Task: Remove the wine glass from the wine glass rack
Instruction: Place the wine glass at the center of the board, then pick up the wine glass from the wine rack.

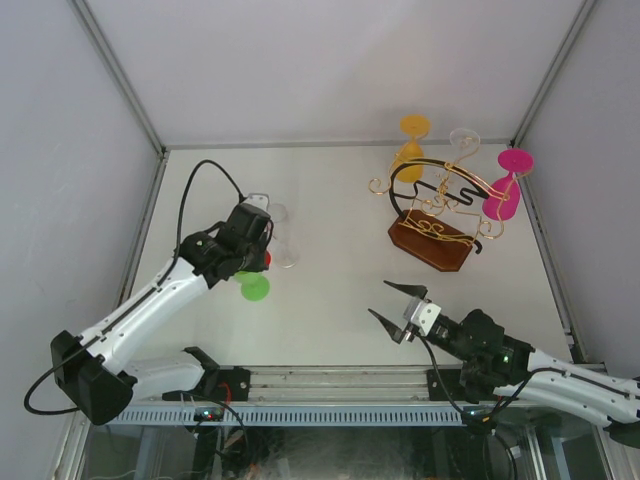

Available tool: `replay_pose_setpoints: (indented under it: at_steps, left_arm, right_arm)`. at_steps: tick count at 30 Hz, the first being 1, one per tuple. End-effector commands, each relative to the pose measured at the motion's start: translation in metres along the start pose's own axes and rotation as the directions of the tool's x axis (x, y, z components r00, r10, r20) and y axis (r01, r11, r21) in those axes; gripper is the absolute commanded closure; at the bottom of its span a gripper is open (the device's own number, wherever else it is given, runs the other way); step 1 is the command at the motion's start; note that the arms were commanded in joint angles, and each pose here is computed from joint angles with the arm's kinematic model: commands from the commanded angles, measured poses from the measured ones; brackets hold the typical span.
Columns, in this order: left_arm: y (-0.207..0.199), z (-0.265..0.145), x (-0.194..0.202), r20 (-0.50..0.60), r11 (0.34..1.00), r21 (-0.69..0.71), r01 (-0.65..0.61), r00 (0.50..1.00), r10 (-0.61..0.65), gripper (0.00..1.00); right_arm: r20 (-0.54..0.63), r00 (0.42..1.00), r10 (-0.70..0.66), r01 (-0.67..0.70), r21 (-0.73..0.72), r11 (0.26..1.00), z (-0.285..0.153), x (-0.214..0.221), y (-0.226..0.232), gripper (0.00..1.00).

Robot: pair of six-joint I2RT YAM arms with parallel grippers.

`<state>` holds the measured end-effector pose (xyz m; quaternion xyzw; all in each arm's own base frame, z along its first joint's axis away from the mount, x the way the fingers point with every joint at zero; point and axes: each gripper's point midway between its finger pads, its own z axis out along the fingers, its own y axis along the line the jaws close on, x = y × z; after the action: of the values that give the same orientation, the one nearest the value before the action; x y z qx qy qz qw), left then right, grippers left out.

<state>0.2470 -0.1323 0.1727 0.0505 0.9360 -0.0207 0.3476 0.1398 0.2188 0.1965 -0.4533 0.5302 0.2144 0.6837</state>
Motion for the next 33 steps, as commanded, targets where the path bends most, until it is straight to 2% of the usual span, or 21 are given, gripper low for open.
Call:
replay_pose_setpoints:
  at_steps: [1, 4, 6, 9, 15, 16, 18, 23, 25, 28, 30, 33]
  left_arm:
    - [-0.002, -0.024, -0.026, 0.076, 0.999, 0.042, 0.005, 0.997, -0.008, 0.74]
    - [-0.002, -0.035, -0.031, 0.1, 0.998, 0.065, 0.016, 0.995, -0.022, 0.73]
    - [-0.002, -0.046, -0.035, 0.13, 0.996, 0.091, 0.023, 0.991, -0.034, 0.67]
    - [0.002, -0.063, -0.038, 0.176, 0.992, 0.125, 0.029, 0.983, -0.051, 0.61]
    - [0.017, -0.09, -0.035, 0.253, 0.987, 0.15, 0.055, 0.963, -0.092, 0.54]
    - [0.022, -0.095, -0.033, 0.268, 0.987, 0.146, 0.069, 0.958, -0.107, 0.54]
    - [0.031, -0.102, -0.028, 0.309, 0.982, 0.152, 0.113, 0.938, -0.155, 0.54]
    - [0.037, -0.117, -0.009, 0.421, 0.952, 0.269, 0.144, 0.872, -0.251, 0.41]
    - [0.045, -0.123, 0.001, 0.452, 0.941, 0.296, 0.164, 0.844, -0.289, 0.34]
    - [0.054, -0.123, 0.016, 0.47, 0.928, 0.311, 0.206, 0.815, -0.338, 0.2]
    - [0.056, -0.123, 0.019, 0.487, 0.914, 0.338, 0.223, 0.789, -0.373, 0.16]
    - [0.061, -0.121, 0.022, 0.503, 0.911, 0.332, 0.246, 0.771, -0.392, 0.13]
  right_arm:
    - [0.068, 0.997, 0.035, -0.037, 0.023, 0.999, 0.001, -0.028, -0.011, 0.36]
    - [0.059, 0.997, 0.045, -0.047, 0.028, 0.998, 0.002, -0.026, -0.013, 0.36]
    - [0.063, 0.996, 0.07, -0.072, 0.04, 0.997, 0.003, -0.028, -0.015, 0.36]
    - [0.076, 0.99, 0.122, -0.125, 0.043, 0.991, 0.005, -0.033, -0.017, 0.3]
    - [0.057, 0.975, 0.216, -0.219, 0.045, 0.975, 0.01, -0.046, -0.021, 0.24]
    - [0.055, 0.965, 0.258, -0.261, 0.05, 0.964, 0.011, -0.05, -0.023, 0.22]
    - [0.07, 0.91, 0.41, -0.416, 0.127, 0.901, 0.013, -0.057, -0.036, 0.12]
    - [0.026, 0.814, 0.58, -0.568, 0.24, 0.787, 0.013, -0.077, -0.063, 0.14]
    - [0.019, 0.8, 0.6, -0.581, 0.274, 0.766, 0.014, -0.088, -0.075, 0.14]
    - [0.013, 0.814, 0.581, -0.559, 0.287, 0.777, 0.014, -0.109, -0.092, 0.13]
    - [0.011, 0.826, 0.563, -0.532, 0.343, 0.774, 0.012, -0.115, -0.109, 0.13]
    - [0.005, 0.818, 0.576, -0.517, 0.445, 0.731, 0.006, -0.115, -0.138, 0.12]
